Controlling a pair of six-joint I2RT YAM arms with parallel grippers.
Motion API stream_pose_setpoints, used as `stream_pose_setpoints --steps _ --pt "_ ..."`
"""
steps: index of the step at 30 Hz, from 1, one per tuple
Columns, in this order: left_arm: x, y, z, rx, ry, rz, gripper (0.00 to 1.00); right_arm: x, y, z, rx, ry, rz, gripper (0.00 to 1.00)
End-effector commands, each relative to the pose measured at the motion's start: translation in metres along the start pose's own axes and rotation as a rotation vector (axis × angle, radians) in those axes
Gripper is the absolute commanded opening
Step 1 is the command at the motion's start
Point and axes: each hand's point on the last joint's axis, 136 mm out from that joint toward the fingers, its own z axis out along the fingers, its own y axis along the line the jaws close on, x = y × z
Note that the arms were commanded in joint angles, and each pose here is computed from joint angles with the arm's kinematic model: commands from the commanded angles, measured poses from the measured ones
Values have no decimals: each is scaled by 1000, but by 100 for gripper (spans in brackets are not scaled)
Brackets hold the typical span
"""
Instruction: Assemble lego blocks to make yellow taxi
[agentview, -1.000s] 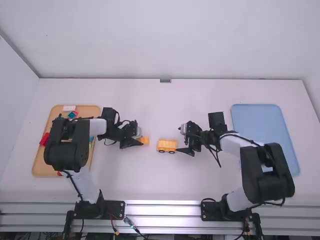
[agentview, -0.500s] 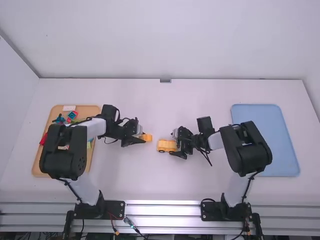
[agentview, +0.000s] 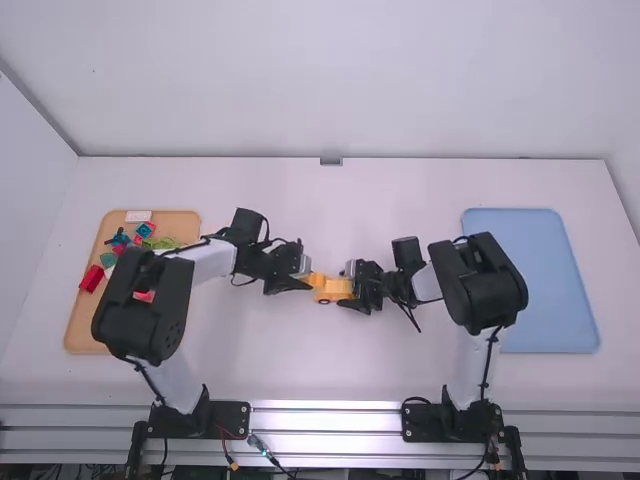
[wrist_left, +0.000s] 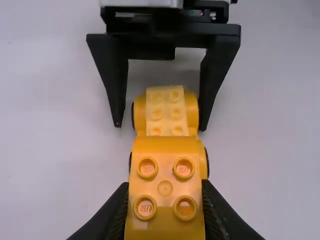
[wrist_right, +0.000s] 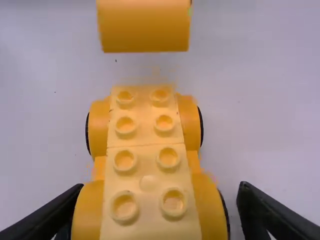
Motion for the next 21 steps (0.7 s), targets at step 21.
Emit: stream_pose_setpoints --steps 21 --pt "-13 -5 23 -55 -76 -162 2 6 10 2 -31 -4 40 54"
